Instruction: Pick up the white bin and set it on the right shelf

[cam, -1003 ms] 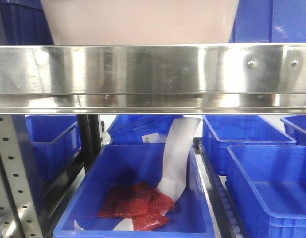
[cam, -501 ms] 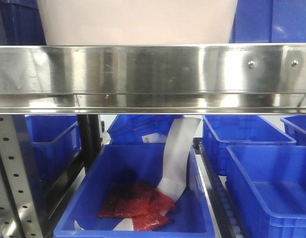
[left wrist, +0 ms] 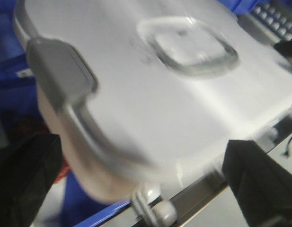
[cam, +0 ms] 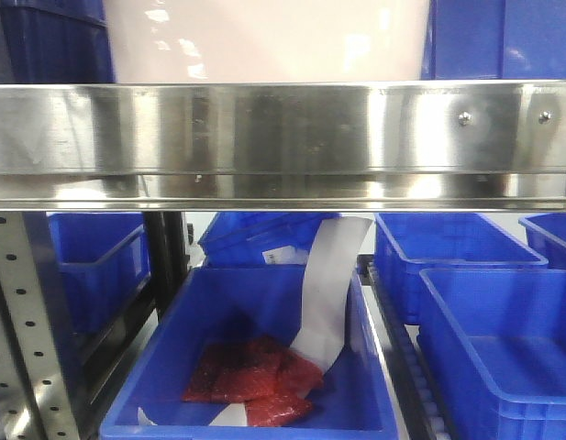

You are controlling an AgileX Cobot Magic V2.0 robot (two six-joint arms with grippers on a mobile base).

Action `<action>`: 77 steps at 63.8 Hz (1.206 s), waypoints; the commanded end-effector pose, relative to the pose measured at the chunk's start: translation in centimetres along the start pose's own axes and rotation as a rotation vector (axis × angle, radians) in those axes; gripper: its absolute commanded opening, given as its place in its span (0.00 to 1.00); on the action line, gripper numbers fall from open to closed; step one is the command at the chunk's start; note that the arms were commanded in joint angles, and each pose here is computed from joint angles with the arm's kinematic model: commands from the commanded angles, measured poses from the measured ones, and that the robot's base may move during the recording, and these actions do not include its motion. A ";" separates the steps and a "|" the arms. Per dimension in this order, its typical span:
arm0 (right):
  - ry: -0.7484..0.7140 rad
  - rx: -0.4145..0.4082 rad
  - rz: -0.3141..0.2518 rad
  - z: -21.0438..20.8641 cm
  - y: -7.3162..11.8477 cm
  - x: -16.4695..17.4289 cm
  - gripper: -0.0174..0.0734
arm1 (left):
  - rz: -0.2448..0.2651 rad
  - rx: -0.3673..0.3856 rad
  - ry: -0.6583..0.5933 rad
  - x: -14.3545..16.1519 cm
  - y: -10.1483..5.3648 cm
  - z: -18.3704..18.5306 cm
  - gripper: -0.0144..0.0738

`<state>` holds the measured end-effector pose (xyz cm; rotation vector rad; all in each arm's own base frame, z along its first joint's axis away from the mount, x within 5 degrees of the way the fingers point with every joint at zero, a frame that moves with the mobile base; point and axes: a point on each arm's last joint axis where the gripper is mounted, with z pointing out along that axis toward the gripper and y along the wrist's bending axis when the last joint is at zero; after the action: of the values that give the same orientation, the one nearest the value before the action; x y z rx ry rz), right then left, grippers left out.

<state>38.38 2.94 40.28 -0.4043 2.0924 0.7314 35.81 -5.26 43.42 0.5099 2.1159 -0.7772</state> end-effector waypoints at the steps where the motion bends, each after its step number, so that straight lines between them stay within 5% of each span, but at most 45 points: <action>1: -0.125 0.021 -0.058 -3.6 3.0 -2.3 0.82 | 0.084 0.001 -0.085 -1.9 -3.3 -3.6 0.74; 9: -0.141 0.025 -0.094 -5.3 4.6 -2.6 0.64 | 0.096 0.006 -0.063 -1.9 -4.6 -4.9 0.66; 19: -0.158 0.004 -0.145 -7.9 7.2 -2.7 0.26 | 0.110 0.022 -0.005 -1.3 -5.7 -5.8 0.33; 29: -0.183 0.014 -0.117 -9.6 8.8 -2.2 0.26 | 0.116 0.015 -0.006 -1.2 -6.2 -6.4 0.02; 54: -0.303 0.289 0.010 -11.1 8.0 7.0 0.26 | 0.110 -0.259 0.043 1.5 -6.0 -8.7 0.03; 77: -0.522 0.560 0.043 -13.7 7.8 17.8 0.26 | 0.070 -0.453 -0.221 10.2 -6.2 -9.6 0.03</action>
<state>16.66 0.75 34.18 0.0668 1.8386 0.2795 22.53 -2.72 41.55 0.3183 2.1372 -0.3265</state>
